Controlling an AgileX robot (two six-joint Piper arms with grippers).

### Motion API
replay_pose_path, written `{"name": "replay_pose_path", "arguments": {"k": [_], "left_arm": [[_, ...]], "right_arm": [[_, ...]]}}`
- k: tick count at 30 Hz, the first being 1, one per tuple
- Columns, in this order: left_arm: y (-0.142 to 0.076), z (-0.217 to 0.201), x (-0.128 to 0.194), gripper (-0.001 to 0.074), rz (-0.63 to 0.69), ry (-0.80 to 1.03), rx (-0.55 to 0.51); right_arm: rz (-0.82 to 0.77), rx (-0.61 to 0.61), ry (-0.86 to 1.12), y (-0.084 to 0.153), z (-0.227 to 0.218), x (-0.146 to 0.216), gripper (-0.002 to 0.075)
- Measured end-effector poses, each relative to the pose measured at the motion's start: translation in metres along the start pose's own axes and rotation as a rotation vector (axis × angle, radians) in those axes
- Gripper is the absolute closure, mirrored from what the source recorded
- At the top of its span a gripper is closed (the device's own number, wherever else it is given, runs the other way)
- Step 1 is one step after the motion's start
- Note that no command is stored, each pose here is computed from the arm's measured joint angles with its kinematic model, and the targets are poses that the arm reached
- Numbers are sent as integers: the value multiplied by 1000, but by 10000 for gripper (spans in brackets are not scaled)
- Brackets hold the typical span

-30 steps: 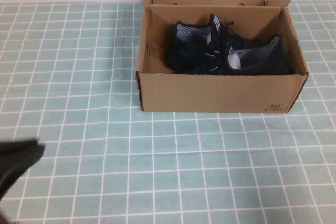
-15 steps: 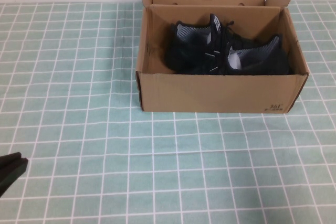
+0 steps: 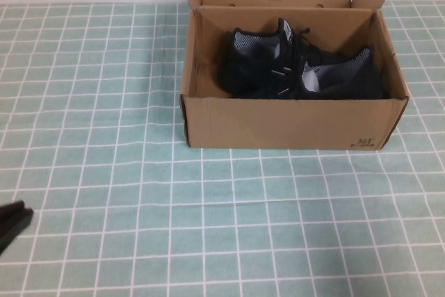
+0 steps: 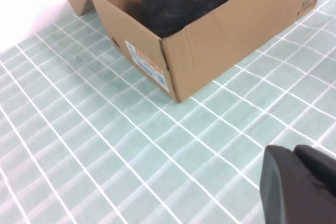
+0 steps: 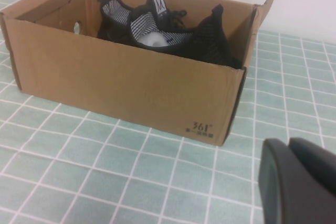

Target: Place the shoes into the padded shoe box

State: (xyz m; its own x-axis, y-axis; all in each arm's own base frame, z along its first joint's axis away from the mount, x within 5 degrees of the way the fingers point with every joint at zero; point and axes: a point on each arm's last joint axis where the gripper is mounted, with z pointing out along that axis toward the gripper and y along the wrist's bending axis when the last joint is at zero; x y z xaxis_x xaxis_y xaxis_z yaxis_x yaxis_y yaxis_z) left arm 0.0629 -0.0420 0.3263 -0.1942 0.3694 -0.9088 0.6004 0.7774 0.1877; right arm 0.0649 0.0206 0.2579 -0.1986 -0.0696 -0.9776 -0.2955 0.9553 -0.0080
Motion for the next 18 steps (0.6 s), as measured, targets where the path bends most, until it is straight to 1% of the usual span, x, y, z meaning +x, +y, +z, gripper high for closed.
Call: {"name": "replay_pose_path", "arguments": {"k": [5,8,11,14,18], "left_arm": [[1,-1,7,736,21,-180,-69],[0,5,26,736,15,-276,-131],[0,12,50,737,-40,-320,-208],[2,17,71,736,-128,-339,-287],[5,24,95,737,-231,-304,-387]], "right_arm": [[0,0,0,0,0,0,733],[0,0,0,0,0,0,733],[0,0,0,0,0,0,733],[0,0,0,0,0,0,733],[0,0,0,0,0,0,733]]}}
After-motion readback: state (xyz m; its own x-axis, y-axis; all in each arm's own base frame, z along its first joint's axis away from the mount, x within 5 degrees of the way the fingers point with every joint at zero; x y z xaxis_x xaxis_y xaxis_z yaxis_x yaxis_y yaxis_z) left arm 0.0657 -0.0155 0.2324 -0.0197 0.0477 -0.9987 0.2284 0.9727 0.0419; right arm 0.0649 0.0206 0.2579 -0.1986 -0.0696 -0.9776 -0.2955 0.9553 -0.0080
